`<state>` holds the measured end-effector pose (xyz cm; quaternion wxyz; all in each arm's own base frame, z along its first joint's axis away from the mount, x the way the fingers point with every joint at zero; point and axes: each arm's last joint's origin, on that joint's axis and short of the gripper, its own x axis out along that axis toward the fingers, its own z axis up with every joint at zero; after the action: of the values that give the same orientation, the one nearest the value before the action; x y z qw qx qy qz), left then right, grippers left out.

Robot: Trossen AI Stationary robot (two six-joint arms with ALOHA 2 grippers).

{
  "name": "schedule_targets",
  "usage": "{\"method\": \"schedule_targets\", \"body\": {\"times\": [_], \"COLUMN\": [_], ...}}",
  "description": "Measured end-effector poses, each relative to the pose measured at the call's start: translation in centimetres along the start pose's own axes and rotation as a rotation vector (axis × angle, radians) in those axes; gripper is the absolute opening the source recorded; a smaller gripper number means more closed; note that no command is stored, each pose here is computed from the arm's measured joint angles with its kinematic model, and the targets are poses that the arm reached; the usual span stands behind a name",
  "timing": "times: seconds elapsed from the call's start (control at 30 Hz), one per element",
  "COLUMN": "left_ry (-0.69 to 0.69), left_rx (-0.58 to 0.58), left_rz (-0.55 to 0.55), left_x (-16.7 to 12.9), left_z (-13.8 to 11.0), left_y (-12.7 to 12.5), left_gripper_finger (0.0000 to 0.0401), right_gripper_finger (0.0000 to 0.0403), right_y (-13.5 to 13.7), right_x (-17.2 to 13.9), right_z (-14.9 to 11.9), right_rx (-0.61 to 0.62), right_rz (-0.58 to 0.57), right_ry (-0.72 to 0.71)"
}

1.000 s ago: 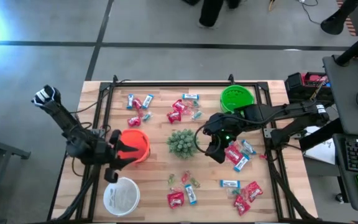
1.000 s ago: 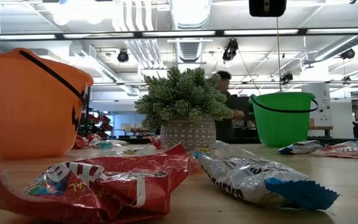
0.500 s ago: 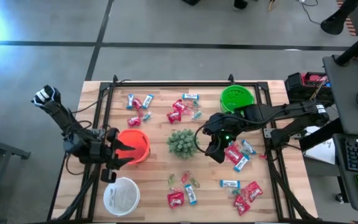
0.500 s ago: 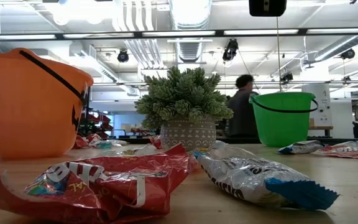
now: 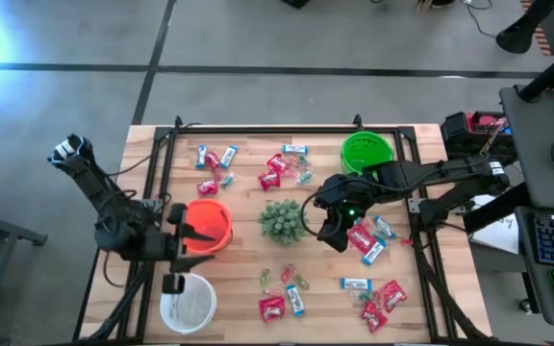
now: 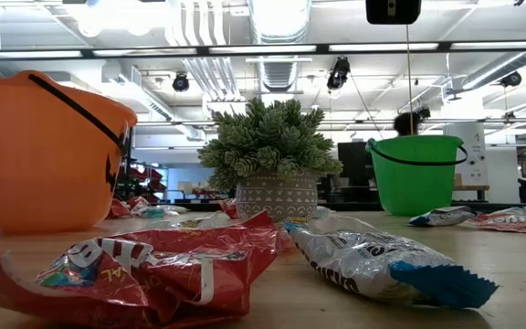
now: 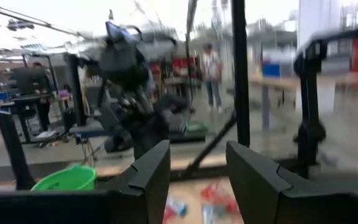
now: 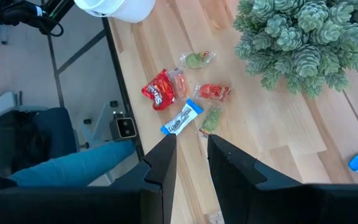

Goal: Sort candy
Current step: Put the red candy into the green bucket

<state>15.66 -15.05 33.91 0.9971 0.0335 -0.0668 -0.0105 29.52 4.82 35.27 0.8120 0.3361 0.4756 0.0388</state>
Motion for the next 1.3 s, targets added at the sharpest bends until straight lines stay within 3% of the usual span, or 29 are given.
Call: {"method": "schedule_targets", "body": {"times": [0.23, 0.5, 0.77, 0.9, 1.03, 1.17, 1.3], "left_ry": [0.141, 0.258, 0.294, 0.232, 0.091, -0.11, -0.153], "left_rx": [0.096, 0.059, -0.087, -0.182, -0.236, -0.226, -0.253], "left_rz": [-0.026, -0.027, -0.004, -0.011, -0.141, -0.369, -0.505], "left_x": [2.3, 3.7, 1.9, -0.1, -2.4, -4.5, -6.2], "left_z": [0.9, 0.9, -0.8, -2.5, -5.3, -7.5, -10.1], "left_y": [-2.3, -3.9, -2.3, -0.5, 1.1, 2.0, 2.8], "left_gripper_finger": [0.0139, 0.0139, 0.0139, 0.0139, 0.0139, 0.0139, 0.0139], "right_gripper_finger": [0.0084, 0.0084, 0.0084, 0.0084, 0.0084, 0.0084, 0.0084], "right_y": [0.0, 0.0, 0.0, 0.1, 0.3, 0.4, 0.5], "right_x": [0.0, 0.0, 0.0, 0.0, 0.0, 0.0, 0.0], "right_z": [0.0, 0.0, 0.0, 0.1, 0.3, 0.5, 0.5], "right_rx": [0.0, 0.0, -0.001, -0.004, -0.012, -0.015, 0.007], "right_rz": [0.0, 0.0, 0.002, 0.008, 0.024, 0.039, 0.046], "right_ry": [0.0, 0.0, -0.002, -0.009, -0.029, -0.046, -0.053]}}
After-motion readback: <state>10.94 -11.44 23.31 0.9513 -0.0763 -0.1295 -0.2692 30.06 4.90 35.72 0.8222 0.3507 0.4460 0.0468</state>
